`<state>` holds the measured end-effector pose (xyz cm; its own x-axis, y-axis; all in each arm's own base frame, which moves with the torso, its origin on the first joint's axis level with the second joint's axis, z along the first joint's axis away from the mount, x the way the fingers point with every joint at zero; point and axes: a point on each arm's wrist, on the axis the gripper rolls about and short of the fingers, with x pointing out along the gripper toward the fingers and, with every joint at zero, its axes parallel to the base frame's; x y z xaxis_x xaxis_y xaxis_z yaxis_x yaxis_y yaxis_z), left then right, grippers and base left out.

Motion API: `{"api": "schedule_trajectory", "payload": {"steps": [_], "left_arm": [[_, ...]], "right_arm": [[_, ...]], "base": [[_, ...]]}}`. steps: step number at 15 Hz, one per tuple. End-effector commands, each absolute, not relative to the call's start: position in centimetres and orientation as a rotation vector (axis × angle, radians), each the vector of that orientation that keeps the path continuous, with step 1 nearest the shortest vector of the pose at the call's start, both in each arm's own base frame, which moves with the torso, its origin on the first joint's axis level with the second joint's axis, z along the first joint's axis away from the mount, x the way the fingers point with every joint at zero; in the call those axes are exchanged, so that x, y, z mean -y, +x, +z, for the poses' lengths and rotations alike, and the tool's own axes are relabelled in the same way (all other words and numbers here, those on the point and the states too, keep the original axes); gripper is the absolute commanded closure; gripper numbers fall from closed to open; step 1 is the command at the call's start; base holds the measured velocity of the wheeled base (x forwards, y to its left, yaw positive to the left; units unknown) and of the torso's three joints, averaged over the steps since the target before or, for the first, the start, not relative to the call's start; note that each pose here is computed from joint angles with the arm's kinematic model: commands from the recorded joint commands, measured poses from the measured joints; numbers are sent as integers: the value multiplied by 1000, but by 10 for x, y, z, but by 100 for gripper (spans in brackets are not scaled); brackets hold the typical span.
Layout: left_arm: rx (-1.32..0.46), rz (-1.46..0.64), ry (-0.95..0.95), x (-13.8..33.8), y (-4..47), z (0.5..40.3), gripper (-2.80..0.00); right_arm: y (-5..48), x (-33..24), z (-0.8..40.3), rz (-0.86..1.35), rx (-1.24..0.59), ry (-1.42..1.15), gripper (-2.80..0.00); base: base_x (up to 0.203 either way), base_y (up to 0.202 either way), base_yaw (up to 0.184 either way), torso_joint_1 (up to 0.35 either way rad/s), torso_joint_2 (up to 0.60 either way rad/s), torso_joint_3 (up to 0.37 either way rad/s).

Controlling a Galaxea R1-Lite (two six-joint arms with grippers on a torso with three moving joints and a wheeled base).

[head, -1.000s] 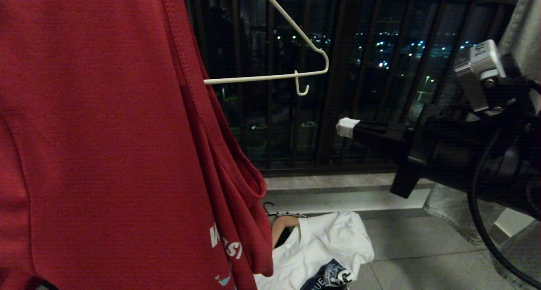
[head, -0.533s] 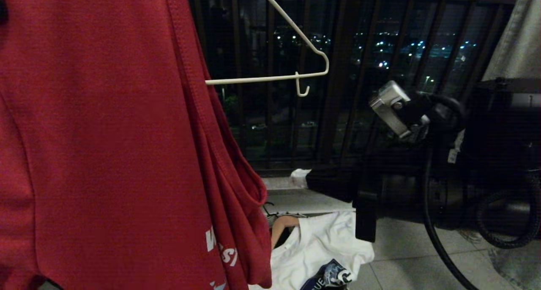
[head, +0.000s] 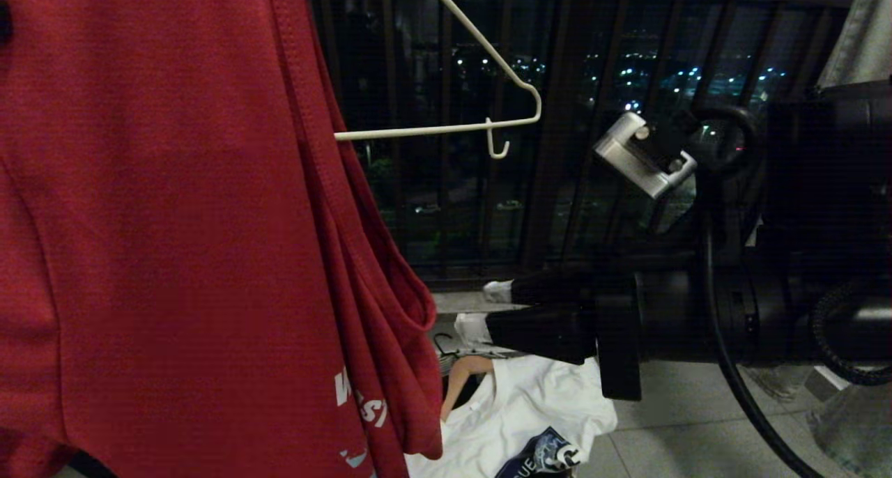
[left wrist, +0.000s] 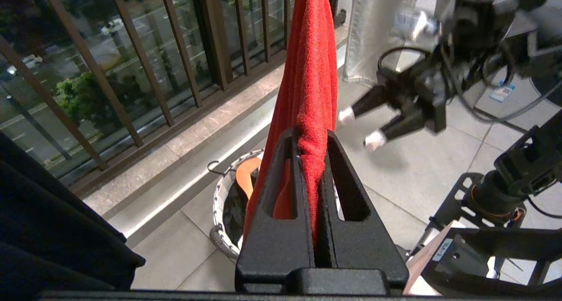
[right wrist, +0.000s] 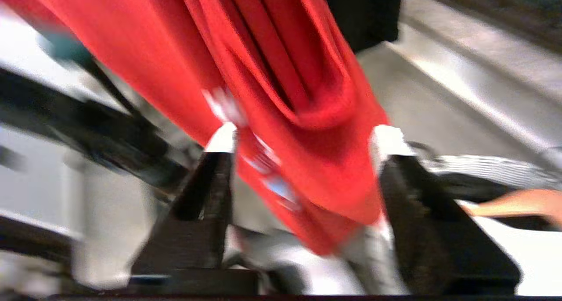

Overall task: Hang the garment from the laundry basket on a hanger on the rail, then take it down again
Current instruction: Hang the clothes on the clothes rack

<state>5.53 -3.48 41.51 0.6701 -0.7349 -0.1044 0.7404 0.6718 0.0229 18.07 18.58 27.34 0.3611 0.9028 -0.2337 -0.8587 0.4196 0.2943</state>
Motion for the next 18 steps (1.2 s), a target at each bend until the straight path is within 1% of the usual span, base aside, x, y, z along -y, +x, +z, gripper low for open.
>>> {"api": "schedule_trajectory", "payload": {"steps": [1, 6, 14, 18], "left_arm": [[-98, -835, 66, 35, 54, 413, 0], [-85, -837, 66, 33, 52, 414, 0], [-70, -839, 67, 33, 50, 417, 0], [-66, -839, 69, 32, 50, 417, 0]], "right_arm": [[183, -192, 283, 1153, -417, 221, -280], [202, -211, 273, 1120, -501, 292, -280], [216, -222, 259, 1085, -543, 286, -280], [222, -221, 259, 1071, -541, 295, -280]], "base": [[0, 0, 0, 0, 0, 0], [0, 0, 0, 0, 0, 0], [0, 0, 0, 0, 0, 0], [0, 0, 0, 0, 0, 0]]}}
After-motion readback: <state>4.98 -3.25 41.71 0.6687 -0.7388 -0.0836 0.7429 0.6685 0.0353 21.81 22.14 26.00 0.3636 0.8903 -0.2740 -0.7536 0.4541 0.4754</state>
